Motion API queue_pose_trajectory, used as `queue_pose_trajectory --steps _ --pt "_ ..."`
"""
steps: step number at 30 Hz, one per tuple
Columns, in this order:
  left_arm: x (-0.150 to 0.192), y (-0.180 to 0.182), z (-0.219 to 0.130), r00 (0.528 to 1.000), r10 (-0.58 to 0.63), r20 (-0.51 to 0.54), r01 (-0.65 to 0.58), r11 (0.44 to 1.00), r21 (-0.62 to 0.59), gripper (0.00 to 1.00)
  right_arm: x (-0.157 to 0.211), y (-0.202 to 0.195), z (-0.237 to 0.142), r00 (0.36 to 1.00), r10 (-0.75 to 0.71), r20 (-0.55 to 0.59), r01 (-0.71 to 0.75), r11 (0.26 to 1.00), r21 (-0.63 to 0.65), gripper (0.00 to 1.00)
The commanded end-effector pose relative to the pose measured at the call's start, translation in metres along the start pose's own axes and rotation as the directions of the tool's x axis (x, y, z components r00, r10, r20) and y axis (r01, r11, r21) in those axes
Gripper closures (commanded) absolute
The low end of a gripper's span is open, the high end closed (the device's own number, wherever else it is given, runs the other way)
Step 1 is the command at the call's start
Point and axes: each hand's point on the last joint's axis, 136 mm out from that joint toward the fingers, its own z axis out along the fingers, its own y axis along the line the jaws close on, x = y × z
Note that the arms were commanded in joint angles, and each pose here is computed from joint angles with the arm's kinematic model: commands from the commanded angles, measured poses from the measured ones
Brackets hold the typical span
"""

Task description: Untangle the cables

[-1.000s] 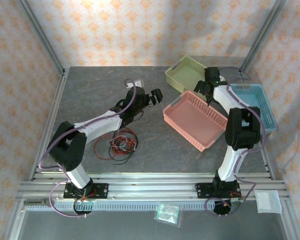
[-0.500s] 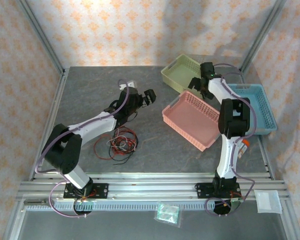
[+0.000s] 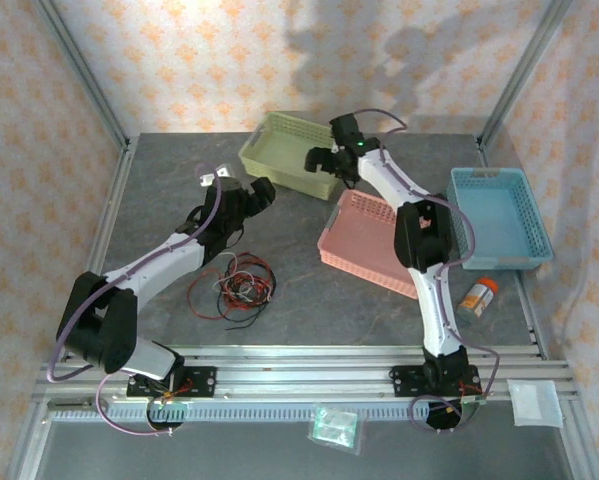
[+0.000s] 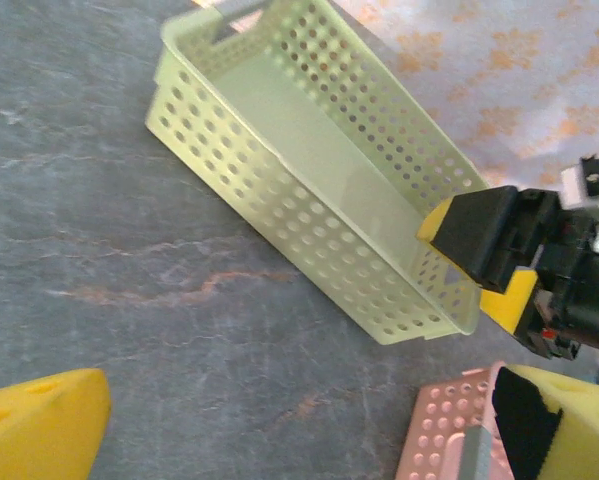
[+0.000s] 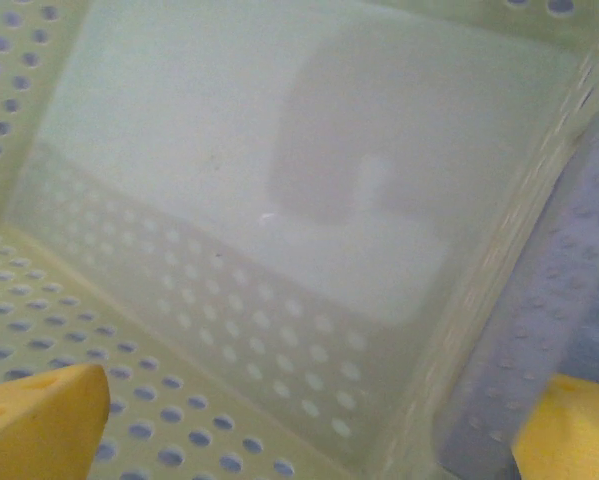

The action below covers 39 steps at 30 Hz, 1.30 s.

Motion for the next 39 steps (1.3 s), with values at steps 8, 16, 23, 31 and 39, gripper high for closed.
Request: queue_pose_trajectory --steps 8,16,23,31,39 --pt "-0.028 0.0 0.032 0.999 0.033 0.006 -0.032 0.982 -0.188 0.01 -0.051 0.001 -0.136 0.938 -0.053 0.341 0.025 0.996 0.088 0.0" --pt "-0.018 -0.053 0.098 0.978 0.159 -0.133 -0.182 0.966 -0.185 0.01 0.023 -0.075 -0.207 0.897 0.106 0.43 -0.212 0.955 0.205 0.0" --pt "0.003 -0.099 0.15 0.966 0.152 -0.209 -0.177 0.978 -0.107 0.01 0.085 -0.118 -0.238 0.887 0.16 0.433 -0.296 0.917 0.267 0.02" --pt "0.04 -0.137 0.183 0.94 0.131 -0.316 -0.113 0.991 0.075 0.01 0.115 -0.143 -0.244 0.892 0.174 0.418 -0.322 0.892 0.317 0.02" --pt "0.062 -0.135 0.192 0.898 0.216 -0.383 -0.185 0.976 0.118 0.01 0.115 -0.145 -0.243 0.893 0.167 0.418 -0.318 0.89 0.325 0.02"
